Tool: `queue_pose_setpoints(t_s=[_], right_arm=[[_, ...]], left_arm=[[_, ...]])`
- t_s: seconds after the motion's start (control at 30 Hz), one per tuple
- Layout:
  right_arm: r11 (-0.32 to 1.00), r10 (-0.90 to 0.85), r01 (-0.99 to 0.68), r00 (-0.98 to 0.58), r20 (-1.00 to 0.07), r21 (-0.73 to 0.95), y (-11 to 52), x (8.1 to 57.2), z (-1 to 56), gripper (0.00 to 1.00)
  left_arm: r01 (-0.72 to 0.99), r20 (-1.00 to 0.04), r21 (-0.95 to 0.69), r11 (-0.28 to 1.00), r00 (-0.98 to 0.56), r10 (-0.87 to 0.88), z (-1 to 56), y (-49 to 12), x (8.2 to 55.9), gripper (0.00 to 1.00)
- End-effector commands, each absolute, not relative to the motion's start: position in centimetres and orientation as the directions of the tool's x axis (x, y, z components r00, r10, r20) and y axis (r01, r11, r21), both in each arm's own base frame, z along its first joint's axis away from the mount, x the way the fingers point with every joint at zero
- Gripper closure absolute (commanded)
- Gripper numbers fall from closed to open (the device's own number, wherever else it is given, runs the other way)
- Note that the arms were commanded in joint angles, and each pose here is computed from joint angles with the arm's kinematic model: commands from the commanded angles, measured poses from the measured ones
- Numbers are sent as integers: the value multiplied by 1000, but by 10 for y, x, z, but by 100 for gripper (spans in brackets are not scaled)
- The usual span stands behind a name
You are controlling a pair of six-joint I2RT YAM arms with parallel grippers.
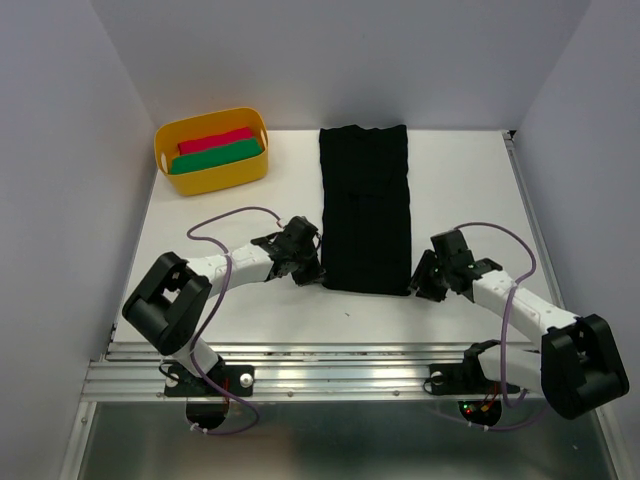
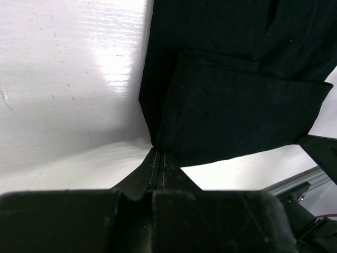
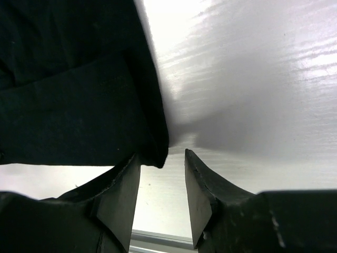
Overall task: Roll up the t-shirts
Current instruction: Roll the T-shirt to the center of the board.
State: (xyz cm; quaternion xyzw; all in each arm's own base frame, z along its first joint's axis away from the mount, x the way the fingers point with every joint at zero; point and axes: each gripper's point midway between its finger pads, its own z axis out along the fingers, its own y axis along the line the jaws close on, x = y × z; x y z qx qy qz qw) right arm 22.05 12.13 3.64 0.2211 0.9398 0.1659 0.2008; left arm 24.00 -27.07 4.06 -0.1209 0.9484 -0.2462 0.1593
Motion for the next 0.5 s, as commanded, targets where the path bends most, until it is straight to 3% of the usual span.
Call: queue_pose_setpoints(t_s=[0.0, 0.23, 0.47], right_arm=[[840, 490, 352, -820, -296, 414, 122, 220, 33, 56], [815, 506, 361, -825, -252, 454, 131, 214, 26, 62], [793, 518, 351, -820, -246, 499, 138, 217, 29, 80]], left_arm=[[-141, -260, -508, 850, -916, -307, 44, -269, 243, 100], [-142, -258, -506, 851, -916, -307, 42, -268, 242, 100], [-140, -261, -510, 849, -915, -308, 44, -268, 242, 100]])
